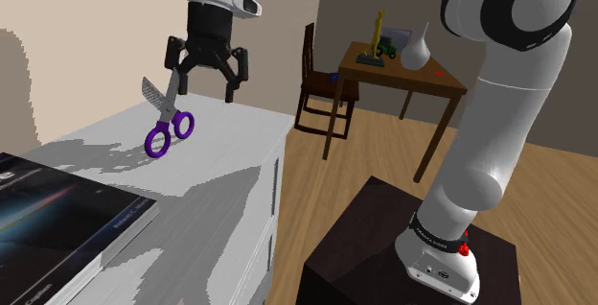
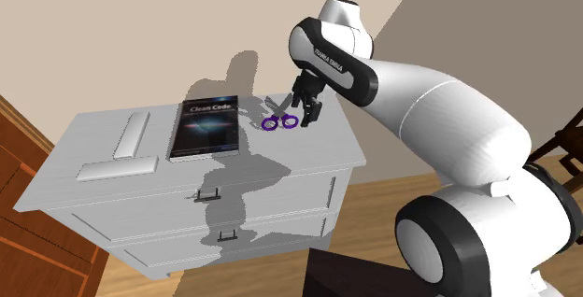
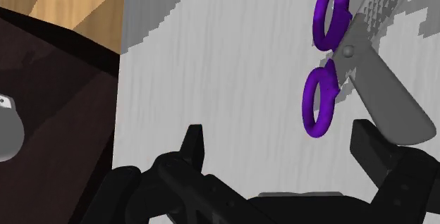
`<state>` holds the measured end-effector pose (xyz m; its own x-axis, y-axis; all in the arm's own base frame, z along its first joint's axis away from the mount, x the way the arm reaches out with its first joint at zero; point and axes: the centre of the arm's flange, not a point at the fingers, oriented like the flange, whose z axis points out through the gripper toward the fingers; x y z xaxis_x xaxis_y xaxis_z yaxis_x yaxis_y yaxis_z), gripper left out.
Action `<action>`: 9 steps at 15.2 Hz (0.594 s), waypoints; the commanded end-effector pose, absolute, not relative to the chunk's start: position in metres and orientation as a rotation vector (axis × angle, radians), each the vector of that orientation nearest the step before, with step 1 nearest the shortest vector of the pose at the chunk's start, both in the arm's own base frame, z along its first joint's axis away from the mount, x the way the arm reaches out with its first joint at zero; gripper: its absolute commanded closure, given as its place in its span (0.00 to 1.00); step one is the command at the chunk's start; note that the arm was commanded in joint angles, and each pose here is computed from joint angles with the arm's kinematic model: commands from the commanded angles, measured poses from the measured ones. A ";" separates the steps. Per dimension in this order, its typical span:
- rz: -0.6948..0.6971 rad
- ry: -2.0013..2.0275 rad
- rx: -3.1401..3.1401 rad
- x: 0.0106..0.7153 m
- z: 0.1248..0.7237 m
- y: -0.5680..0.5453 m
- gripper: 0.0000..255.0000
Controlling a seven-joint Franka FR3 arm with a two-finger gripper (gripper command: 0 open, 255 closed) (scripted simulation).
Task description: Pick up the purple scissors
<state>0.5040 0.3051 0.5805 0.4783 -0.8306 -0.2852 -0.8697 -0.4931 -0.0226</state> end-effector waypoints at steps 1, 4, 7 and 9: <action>0.369 1.567 -2.497 0.521 0.581 0.319 0.00; 0.378 1.620 -2.457 0.537 0.576 0.327 0.00; 0.378 1.620 -2.457 0.537 0.560 0.327 0.00; 0.378 1.620 -2.457 0.537 0.550 0.327 0.00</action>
